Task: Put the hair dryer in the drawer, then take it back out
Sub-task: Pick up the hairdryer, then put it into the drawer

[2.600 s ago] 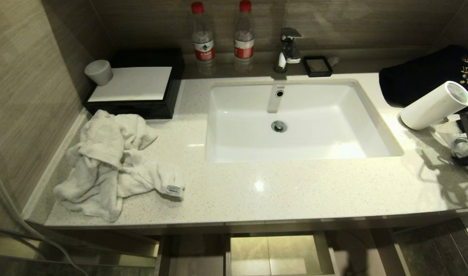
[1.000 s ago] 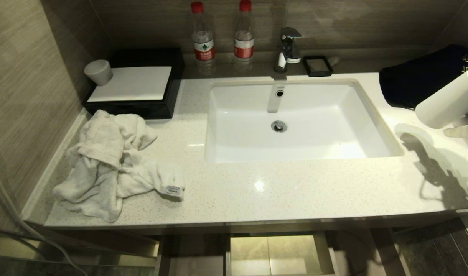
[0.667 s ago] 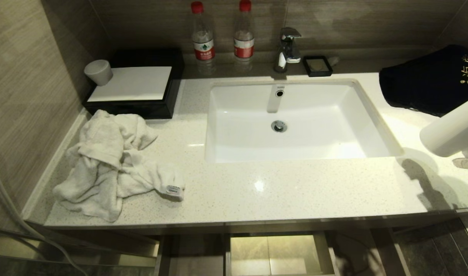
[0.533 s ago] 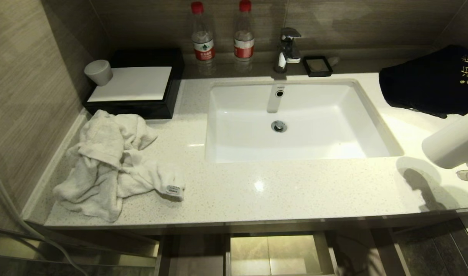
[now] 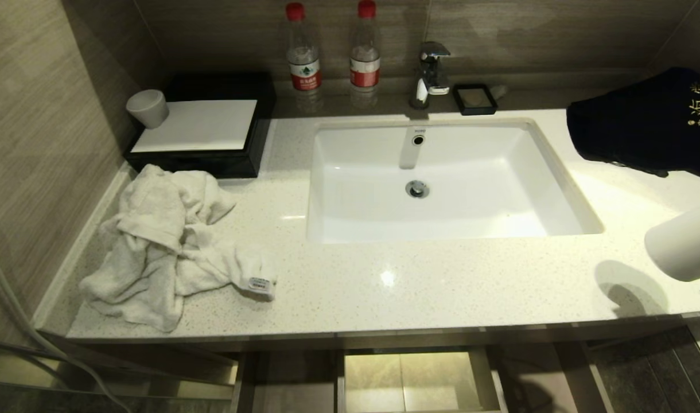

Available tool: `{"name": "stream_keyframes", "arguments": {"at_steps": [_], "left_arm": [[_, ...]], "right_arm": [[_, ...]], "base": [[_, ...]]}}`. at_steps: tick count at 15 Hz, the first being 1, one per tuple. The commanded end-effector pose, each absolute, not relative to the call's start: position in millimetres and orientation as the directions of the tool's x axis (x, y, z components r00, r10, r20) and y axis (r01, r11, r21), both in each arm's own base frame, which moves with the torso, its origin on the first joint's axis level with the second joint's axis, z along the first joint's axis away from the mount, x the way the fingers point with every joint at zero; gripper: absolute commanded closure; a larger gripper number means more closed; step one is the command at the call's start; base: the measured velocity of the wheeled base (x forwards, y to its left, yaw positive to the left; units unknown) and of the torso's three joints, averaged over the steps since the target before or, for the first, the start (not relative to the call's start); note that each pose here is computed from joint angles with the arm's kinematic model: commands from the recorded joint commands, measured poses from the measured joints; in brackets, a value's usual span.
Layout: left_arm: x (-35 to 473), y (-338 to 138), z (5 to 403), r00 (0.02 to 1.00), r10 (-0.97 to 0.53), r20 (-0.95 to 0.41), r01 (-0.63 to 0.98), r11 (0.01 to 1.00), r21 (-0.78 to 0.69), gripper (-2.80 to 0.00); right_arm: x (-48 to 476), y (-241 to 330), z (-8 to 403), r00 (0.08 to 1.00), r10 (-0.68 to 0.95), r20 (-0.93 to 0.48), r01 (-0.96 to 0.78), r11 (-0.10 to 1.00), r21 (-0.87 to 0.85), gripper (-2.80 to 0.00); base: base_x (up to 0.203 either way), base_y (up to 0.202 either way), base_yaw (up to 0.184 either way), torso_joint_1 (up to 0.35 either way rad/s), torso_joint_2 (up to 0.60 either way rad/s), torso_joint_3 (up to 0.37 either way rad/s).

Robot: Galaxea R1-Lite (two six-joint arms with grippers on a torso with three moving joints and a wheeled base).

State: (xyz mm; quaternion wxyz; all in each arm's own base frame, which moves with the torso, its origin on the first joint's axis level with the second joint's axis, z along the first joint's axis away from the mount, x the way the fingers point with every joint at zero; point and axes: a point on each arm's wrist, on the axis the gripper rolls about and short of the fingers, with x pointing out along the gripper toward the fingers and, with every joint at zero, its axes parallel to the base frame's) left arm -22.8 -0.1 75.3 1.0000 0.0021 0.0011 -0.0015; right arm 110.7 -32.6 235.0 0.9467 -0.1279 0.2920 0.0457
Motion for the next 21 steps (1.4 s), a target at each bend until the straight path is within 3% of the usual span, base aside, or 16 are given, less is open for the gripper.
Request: {"name": "stream_keyframes", "arguments": {"at_steps": [1, 21], "left_arm": [[-22.6, -0.1, 74.9, 1.000, -0.003, -0.005, 0.003, 1.000, 0.005, 0.00], [-22.6, -0.1, 74.9, 1.000, -0.003, -0.004, 0.003, 1.000, 0.005, 0.00]], "right_arm": [[98.0, -28.0, 232.7, 0.837, 0.010, -0.548, -0.159, 0.961, -0.225, 0.00], [66.8, -13.6, 218.2, 0.864, 0.041, -0.503, -0.171, 0.962, -0.215, 0.00]], "base": [[0.000, 0.000, 0.000, 0.000, 0.00, 0.000], [0.000, 0.000, 0.000, 0.000, 0.00, 0.000]]}}
